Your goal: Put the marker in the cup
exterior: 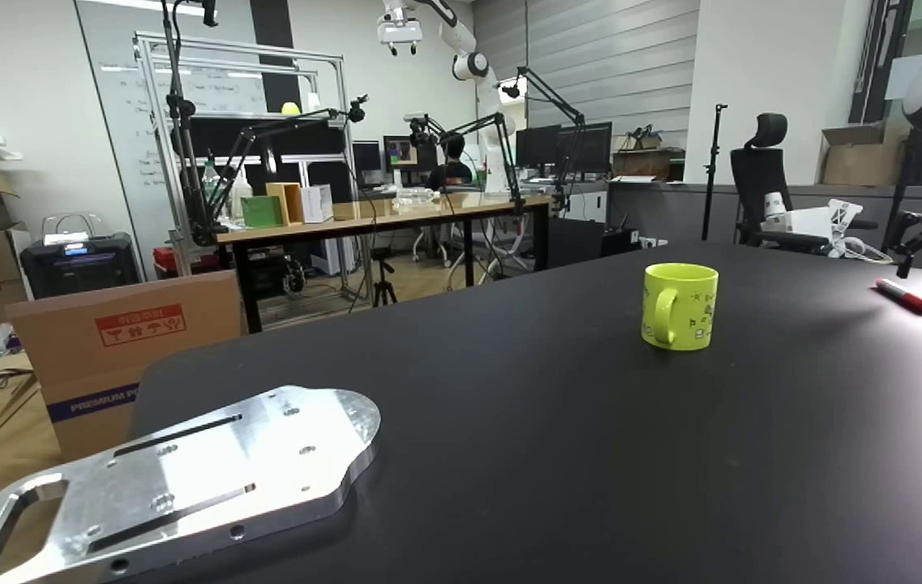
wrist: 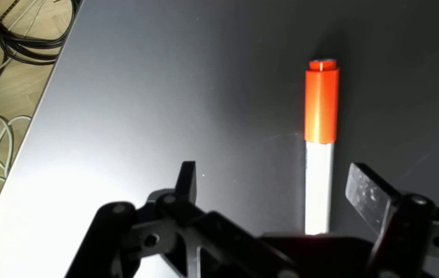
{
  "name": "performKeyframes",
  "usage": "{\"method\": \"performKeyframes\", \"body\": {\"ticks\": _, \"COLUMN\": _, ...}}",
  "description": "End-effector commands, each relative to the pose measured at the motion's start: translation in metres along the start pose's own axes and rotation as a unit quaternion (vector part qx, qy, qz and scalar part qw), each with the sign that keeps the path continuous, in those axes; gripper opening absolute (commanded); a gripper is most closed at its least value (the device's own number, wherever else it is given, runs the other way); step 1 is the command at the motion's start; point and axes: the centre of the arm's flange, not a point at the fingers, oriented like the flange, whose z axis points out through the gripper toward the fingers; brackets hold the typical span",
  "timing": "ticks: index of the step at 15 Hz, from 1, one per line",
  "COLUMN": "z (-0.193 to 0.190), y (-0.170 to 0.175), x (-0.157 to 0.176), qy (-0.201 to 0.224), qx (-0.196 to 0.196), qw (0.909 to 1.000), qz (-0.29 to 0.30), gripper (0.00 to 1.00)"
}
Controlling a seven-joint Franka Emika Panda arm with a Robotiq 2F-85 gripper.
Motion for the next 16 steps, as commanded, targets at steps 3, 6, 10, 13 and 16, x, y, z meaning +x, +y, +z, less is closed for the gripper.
{"method": "performKeyframes", "body": {"ticks": 3, "z": 0.002, "y": -0.004, "x": 0.012, "qy": -0.017, "qx": 0.025, "qw": 0.9984, "qz": -0.049, "gripper": 1.0}}
{"method": "performKeyframes", "body": {"ticks": 6, "z": 0.0, "y": -0.003, "x": 0.002, "qy": -0.013, "qx": 0.012, "qw": 0.9987, "qz": -0.047, "gripper": 1.0}}
{"method": "performKeyframes", "body": {"ticks": 10, "z": -0.001, "y": 0.001, "x": 0.004, "qy": -0.017, "qx": 0.007, "qw": 0.9986, "qz": -0.05, "gripper": 1.0}}
{"method": "performKeyframes", "body": {"ticks": 13, "z": 0.001, "y": -0.003, "x": -0.002, "qy": -0.014, "qx": 0.019, "qw": 0.9984, "qz": -0.051, "gripper": 1.0}}
{"method": "performKeyframes", "body": {"ticks": 16, "z": 0.006, "y": -0.012, "x": -0.012, "qy": -0.009, "qx": 0.029, "qw": 0.9981, "qz": -0.054, "gripper": 1.0}}
